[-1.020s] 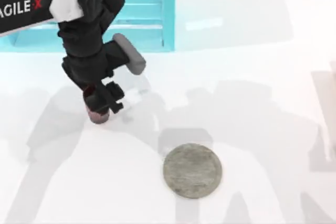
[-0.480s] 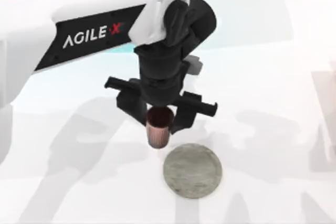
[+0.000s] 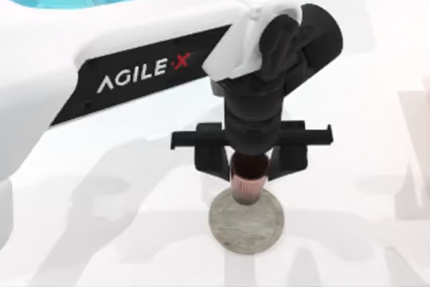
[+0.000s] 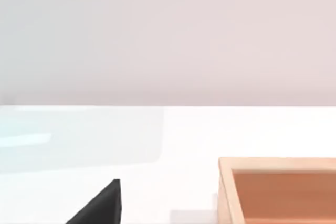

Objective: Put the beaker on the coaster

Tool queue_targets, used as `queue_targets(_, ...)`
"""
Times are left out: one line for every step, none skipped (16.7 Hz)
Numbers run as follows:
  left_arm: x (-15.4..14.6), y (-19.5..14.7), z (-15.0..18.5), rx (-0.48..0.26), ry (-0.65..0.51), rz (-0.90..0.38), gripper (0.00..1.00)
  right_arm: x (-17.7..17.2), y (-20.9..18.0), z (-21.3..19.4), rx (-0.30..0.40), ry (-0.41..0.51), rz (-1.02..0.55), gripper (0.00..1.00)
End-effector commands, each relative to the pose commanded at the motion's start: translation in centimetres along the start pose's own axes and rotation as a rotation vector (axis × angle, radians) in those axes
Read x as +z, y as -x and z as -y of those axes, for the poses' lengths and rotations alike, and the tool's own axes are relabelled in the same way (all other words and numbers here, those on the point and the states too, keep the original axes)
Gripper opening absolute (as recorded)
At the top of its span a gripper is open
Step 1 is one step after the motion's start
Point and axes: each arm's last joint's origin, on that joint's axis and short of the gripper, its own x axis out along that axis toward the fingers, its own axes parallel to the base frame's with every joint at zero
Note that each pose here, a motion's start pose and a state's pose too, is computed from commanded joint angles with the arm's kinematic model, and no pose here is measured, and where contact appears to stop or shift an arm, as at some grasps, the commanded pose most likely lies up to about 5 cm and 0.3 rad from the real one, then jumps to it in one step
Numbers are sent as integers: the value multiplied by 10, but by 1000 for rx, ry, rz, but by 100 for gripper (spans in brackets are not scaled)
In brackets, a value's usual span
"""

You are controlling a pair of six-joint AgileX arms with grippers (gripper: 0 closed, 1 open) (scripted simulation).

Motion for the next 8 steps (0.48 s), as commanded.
queue_targets(-2, 1, 1, -3, 9, 2, 0, 0, 0, 0, 0, 0, 0, 100)
queue_targets(-2, 2, 2, -3, 12, 3, 0, 0, 0, 0, 0, 0, 0, 100)
queue_targets(-2, 2, 2, -3, 12, 3, 0, 0, 0, 0, 0, 0, 0, 100)
queue_targets(-2, 2, 2, -3, 12, 3, 0, 0, 0, 0, 0, 0, 0, 100)
queue_targets(-2, 2, 2, -3, 12, 3, 0, 0, 0, 0, 0, 0, 0, 100)
queue_targets(-1, -1, 0, 2, 14, -1, 0, 0, 0, 0, 0, 0, 0, 100)
queue_targets(-1, -2, 0, 2, 14, -2, 0, 0, 0, 0, 0, 0, 0, 100)
queue_targets(-1, -7, 0, 6, 13, -5, 0, 0, 0, 0, 0, 0, 0, 100)
